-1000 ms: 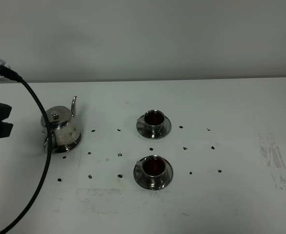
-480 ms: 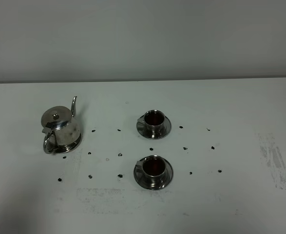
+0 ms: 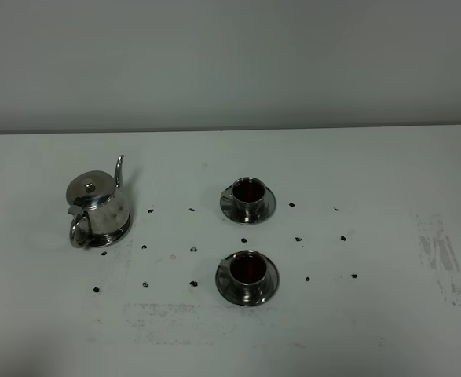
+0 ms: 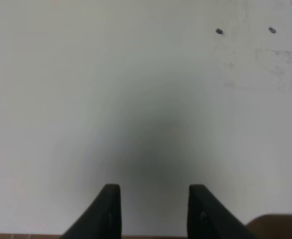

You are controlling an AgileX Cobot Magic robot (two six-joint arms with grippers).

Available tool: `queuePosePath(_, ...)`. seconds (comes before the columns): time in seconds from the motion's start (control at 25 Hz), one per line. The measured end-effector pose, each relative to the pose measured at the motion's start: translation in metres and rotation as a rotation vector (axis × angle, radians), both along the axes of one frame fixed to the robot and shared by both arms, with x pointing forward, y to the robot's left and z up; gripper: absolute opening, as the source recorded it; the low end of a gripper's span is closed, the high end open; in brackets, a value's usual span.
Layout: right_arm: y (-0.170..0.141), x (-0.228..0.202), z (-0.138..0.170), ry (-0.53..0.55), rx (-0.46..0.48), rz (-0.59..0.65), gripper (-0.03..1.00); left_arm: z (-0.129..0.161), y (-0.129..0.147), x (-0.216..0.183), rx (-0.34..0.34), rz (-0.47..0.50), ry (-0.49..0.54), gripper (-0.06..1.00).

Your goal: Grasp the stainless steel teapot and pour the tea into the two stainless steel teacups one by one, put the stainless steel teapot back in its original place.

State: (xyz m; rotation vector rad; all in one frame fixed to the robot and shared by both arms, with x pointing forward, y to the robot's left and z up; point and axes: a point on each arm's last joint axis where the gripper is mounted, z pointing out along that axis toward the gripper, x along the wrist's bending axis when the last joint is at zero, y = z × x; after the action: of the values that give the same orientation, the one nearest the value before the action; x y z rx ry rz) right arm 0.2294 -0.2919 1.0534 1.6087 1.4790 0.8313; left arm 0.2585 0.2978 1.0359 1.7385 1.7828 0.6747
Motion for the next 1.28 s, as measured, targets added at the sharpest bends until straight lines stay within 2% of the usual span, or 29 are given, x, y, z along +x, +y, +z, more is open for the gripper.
queuePosePath(0.12,0.000,0.000,0.000,0.000,0.000,0.000,0.21,0.000,0.003,-0.006,0.032,0.013,-0.034,0.35)
queuePosePath(0.76,0.000,0.000,0.000,0.000,0.000,0.000,0.21,0.000,0.003,-0.028,0.051,0.022,-0.179,0.35)
queuePosePath(1.16,0.000,0.000,0.000,0.000,0.000,0.001,0.21,0.000,0.003,-0.029,0.051,0.022,-0.181,0.35)
queuePosePath(1.28,0.000,0.000,0.000,0.000,0.000,0.039,0.21,0.000,0.003,-0.029,0.051,0.022,-0.181,0.35)
